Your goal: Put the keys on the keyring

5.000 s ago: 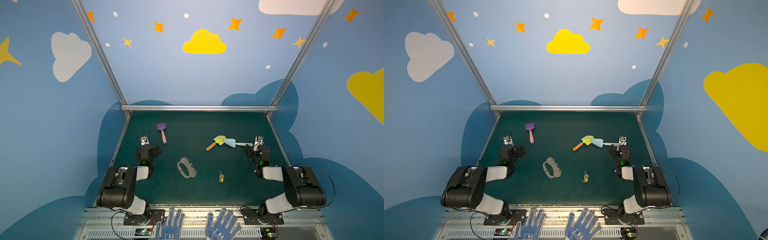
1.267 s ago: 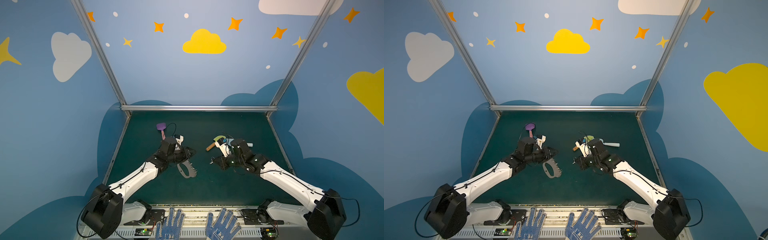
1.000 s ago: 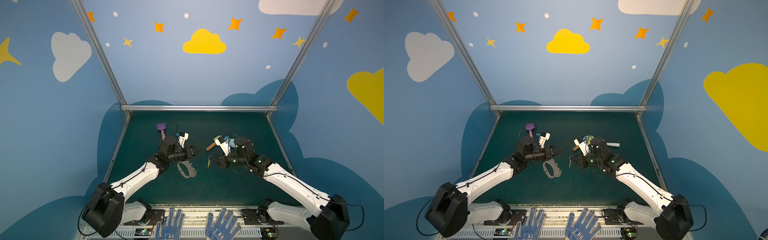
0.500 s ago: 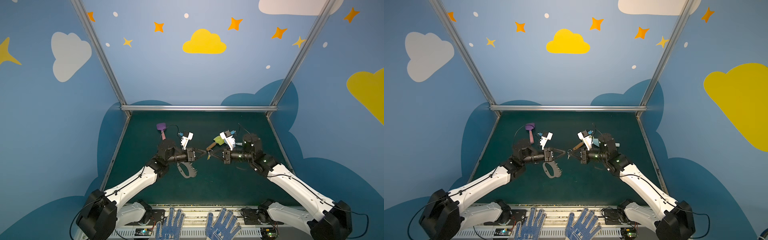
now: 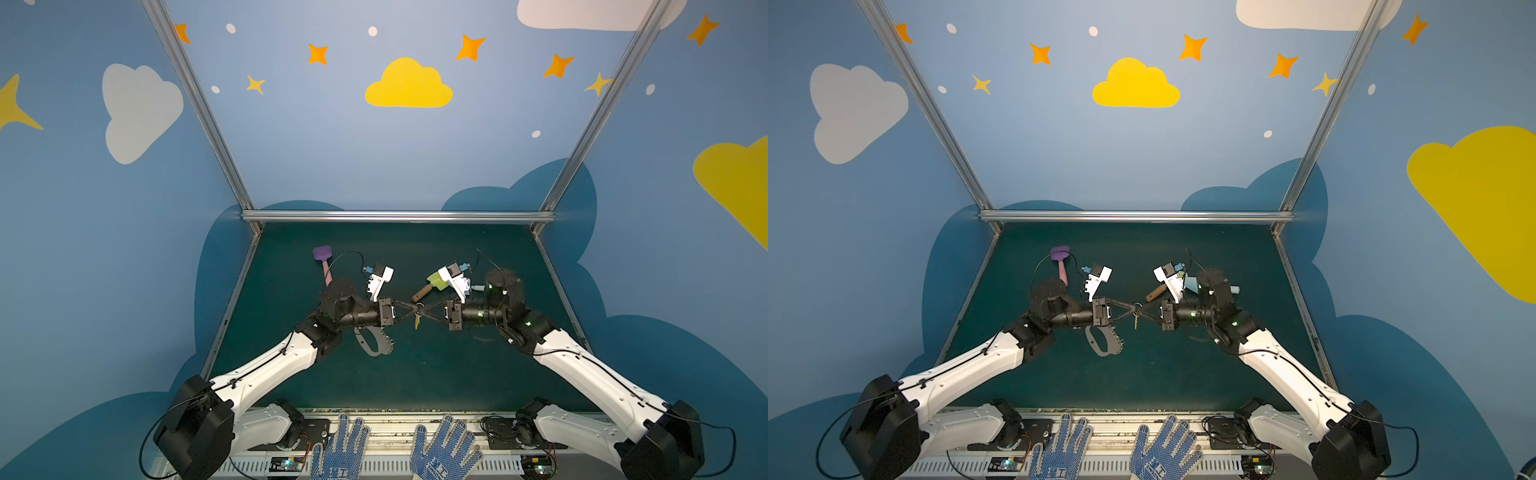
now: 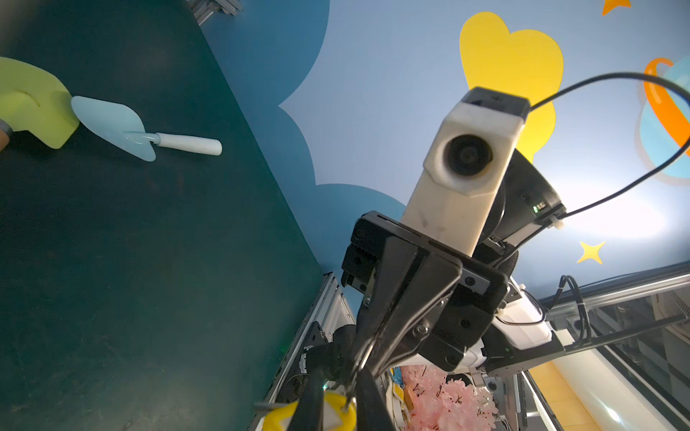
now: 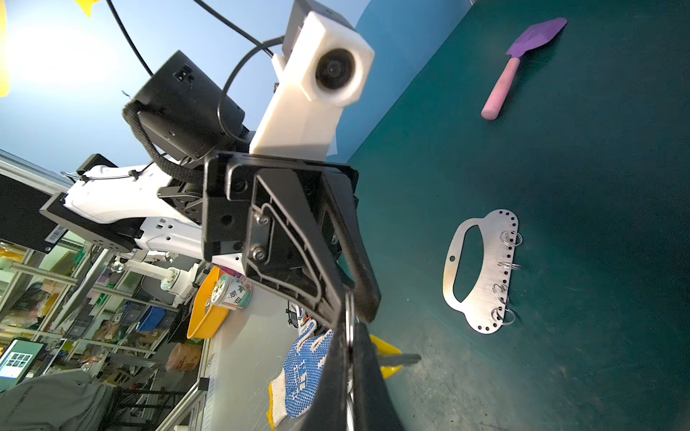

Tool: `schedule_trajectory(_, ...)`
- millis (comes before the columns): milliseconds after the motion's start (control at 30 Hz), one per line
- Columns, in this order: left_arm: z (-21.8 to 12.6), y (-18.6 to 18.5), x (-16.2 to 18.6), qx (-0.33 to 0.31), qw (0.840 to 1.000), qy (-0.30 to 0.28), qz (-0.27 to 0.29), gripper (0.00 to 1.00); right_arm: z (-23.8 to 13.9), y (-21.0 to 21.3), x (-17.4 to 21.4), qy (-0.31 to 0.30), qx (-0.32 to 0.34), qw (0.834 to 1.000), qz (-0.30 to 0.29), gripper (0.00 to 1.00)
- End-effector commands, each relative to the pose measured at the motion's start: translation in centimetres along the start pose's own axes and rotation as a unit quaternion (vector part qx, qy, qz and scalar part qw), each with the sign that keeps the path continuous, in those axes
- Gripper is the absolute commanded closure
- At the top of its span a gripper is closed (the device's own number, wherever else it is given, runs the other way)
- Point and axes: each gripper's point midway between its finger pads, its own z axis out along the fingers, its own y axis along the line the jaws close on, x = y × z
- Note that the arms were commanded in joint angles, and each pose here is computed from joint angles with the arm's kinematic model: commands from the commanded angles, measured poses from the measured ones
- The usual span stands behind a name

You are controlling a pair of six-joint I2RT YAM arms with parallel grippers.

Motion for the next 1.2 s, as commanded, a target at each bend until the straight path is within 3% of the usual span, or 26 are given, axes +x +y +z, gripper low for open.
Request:
schedule_trajectory(0,0.0,-2.6,-0.7,0.033,0.999,-0.005,0.032,0.85,-0.3,1.1,-0.3,-0.006,-0.023,1.000,-0.014,0.95)
schedule_trajectory(233,-0.2,-3.4,-0.9,0.041,0.998,-0.010,0.038,0.96,-0.2,0.9,0.2,0.000,-0.021,1.000,-0.012,0.94)
schedule_trajectory(333,-0.3,-3.5,-0.9,0.041,0.998,-0.011,0.040,0.96,-0.2,0.5,0.3,0.002,-0.012,1.000,-0.008,0.89)
schedule_trajectory(400,-0.4,-3.7,-1.0,0.041,0.998,-0.013,0.044,0.96,-0.3,0.4,0.3,0.000,-0.007,1.000,-0.008,0.82)
schedule_trajectory(467,-0.6,-3.7,-1.0,0.037,0.998,-0.016,0.048,0.96,-0.5,0.0,0.3,-0.003,0.007,1.000,-0.006,0.67)
schedule_trajectory(567,-0.8,-3.5,-1.0,0.023,0.998,-0.019,0.052,0.96,-1.2,-0.8,0.2,-0.011,0.028,1.000,0.006,0.59)
schedule_trajectory(867,-0.8,-2.7,-1.4,0.005,0.998,-0.031,0.051,0.96,-2.3,0.0,-1.3,-0.075,-0.010,0.996,0.045,0.56)
schedule_trajectory(1033,-0.8,-2.7,-1.6,0.004,0.998,-0.036,0.051,0.96,-2.2,0.0,-1.7,-0.110,-0.034,0.991,0.063,0.62)
schedule_trajectory(1167,-0.8,-2.9,-1.6,0.006,0.998,-0.038,0.051,0.96,-1.8,0.0,-2.0,-0.124,-0.045,0.989,0.072,0.61)
